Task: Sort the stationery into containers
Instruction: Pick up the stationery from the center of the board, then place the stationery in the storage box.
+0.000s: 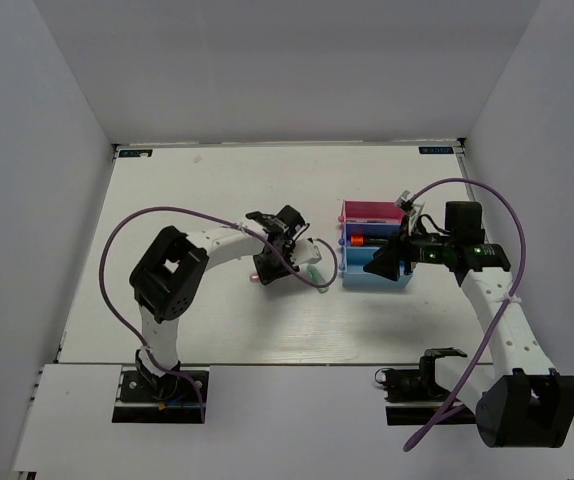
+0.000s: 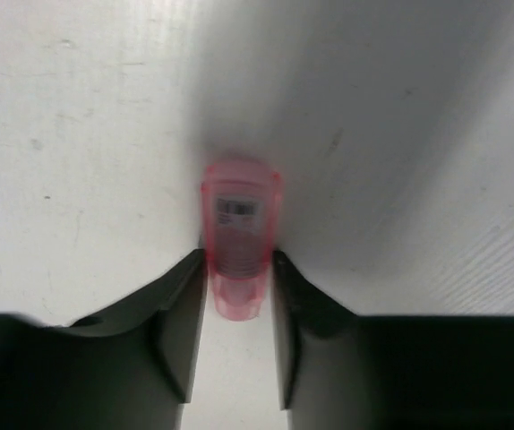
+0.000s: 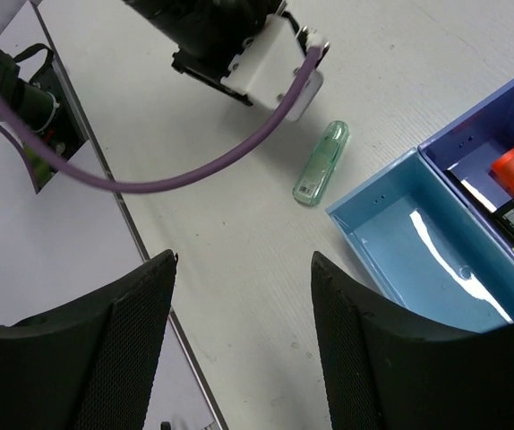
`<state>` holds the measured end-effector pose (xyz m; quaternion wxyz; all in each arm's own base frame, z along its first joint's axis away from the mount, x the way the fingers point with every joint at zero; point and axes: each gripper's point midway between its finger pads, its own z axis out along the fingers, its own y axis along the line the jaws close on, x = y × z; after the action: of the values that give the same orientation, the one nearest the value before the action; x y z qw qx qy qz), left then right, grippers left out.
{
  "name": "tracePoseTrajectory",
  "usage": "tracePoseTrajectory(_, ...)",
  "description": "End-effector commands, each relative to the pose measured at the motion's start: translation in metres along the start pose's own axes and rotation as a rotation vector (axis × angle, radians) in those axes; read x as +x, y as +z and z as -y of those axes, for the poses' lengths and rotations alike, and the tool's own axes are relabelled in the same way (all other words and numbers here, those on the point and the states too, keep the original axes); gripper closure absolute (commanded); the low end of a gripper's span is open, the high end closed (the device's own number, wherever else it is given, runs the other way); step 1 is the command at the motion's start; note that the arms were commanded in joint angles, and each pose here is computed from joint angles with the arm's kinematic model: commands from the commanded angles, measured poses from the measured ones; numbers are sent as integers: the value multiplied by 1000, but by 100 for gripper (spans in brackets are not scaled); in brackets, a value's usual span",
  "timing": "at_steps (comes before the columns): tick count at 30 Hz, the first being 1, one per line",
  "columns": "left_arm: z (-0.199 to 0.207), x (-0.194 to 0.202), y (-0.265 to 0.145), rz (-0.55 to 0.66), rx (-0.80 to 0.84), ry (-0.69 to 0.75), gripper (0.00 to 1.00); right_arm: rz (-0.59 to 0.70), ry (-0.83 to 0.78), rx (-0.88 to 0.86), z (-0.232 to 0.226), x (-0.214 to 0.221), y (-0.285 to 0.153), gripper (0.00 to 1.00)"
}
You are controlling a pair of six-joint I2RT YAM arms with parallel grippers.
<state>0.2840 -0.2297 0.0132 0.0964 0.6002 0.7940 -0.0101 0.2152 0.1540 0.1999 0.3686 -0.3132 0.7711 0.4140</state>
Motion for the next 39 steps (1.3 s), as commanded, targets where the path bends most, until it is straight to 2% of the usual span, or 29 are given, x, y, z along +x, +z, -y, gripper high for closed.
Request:
tracePoseTrajectory(1,11,28,25,-80,-11,-3,58,19,-7,-31,-6,-3,-2,35)
tracePoseTrajectory(4,10,21,17,-45,-21,-31,74,25,-9,-20,-5,-3,-5,35)
tracePoseTrajectory(5,11,18,11,-27,-19,-46,76,19,-14,2,-2,-2,-5,32)
tracePoseTrajectory(8,1,-6,-11,57,-37,-96,82,-11,-55,100,13,4,-10,15)
tracePoseTrajectory(9,1,-13,-23,89,-31,-105,84,-19,-84,128,19,6,-12,15)
tracePoseTrajectory(10,1,-30,-34,142,-19,-132,85,-43,-99,223,33,8,-16,20)
tracePoseTrajectory(12,-3,-64,-65,243,-23,-127,87,-43,-81,314,49,8,-21,69)
tracePoseTrajectory(13,-1,-73,-72,272,-16,-143,94,-60,-79,455,71,8,-32,100)
tracePoseTrajectory(14,-4,-95,-91,343,-30,-136,95,-48,-52,508,76,5,-37,100)
tracePoseTrajectory(16,6,-117,-105,419,-1,-135,97,-42,-34,643,94,5,-52,100)
tracePoseTrajectory(21,27,-185,-141,653,53,-71,99,-32,-32,716,103,6,-59,100)
tracePoseTrajectory(27,55,-242,-160,783,143,6,99,-18,-21,766,112,7,-69,100)
tracePoseTrajectory(31,59,-269,-149,816,194,-10,97,-16,-18,763,111,9,-69,100)
tracePoseTrajectory(32,58,-276,-145,828,203,-18,92,-8,-19,772,112,7,-71,100)
tracePoseTrajectory(34,56,-287,-146,856,208,-27,89,-4,-24,772,111,7,-72,100)
tracePoseTrajectory(38,54,-292,-118,826,219,-64,69,1,-18,781,113,8,-75,100)
tracePoseTrajectory(39,53,-291,-114,821,214,-69,60,6,-16,781,113,7,-76,100)
